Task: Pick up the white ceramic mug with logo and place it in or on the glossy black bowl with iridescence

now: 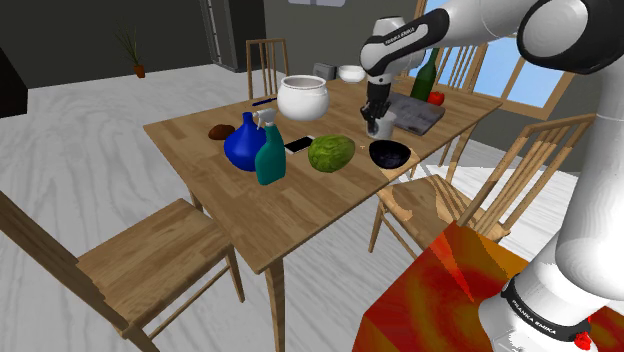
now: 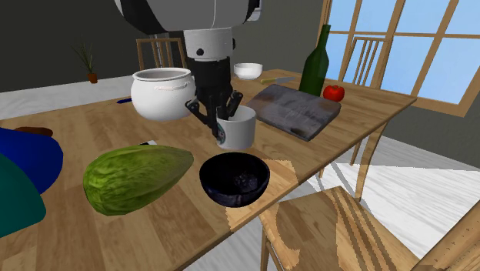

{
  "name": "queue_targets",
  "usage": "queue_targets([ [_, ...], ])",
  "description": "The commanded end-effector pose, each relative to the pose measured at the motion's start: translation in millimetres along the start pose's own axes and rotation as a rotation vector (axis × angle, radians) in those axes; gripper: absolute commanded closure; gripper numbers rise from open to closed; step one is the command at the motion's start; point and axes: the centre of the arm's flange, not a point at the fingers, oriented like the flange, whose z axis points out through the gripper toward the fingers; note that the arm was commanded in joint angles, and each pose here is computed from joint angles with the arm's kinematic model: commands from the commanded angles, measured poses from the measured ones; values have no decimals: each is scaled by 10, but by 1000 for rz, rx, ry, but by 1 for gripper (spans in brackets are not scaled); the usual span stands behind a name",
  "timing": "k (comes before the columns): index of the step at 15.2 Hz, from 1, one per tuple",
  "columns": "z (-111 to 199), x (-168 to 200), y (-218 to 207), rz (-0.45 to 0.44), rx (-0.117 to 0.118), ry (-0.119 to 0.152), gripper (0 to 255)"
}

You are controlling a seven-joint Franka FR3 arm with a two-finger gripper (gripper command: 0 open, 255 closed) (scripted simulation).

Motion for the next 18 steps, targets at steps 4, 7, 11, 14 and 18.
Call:
queue_targets([
  [4, -266, 1, 16, 0, 0, 0, 255],
  [7, -424, 2, 24, 0, 0, 0, 255],
  [11, -635, 4, 35, 0, 0, 0, 255],
  [14, -793, 5, 43, 0, 0, 0, 255],
  [18, -1004, 6, 54, 0, 0, 0, 255],
])
